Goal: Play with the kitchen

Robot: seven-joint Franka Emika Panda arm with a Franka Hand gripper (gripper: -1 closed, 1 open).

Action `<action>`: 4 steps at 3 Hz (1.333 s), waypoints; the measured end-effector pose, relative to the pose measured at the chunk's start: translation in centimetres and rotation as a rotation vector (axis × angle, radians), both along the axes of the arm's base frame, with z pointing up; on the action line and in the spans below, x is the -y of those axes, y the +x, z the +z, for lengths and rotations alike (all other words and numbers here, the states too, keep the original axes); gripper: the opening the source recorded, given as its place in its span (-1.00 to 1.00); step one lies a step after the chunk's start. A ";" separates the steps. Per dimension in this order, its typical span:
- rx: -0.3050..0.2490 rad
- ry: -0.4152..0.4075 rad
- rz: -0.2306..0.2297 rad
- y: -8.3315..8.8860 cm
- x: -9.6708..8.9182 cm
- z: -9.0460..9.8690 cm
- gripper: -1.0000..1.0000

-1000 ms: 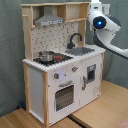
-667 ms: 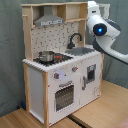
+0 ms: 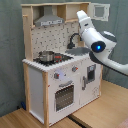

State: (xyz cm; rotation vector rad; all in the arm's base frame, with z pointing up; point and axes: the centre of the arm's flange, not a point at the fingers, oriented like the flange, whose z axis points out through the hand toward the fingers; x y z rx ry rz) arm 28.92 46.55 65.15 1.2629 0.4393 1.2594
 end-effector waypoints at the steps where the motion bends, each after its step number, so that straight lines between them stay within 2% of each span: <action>1: -0.026 -0.115 0.100 -1.8 -3.4 -2.0 1.00; 2: -0.063 -0.207 0.162 -4.0 -5.3 -3.8 1.00; 3: -0.107 -0.274 0.208 -5.3 -5.7 -6.8 1.00; 4: -0.155 -0.325 0.241 -5.9 -5.2 -10.1 1.00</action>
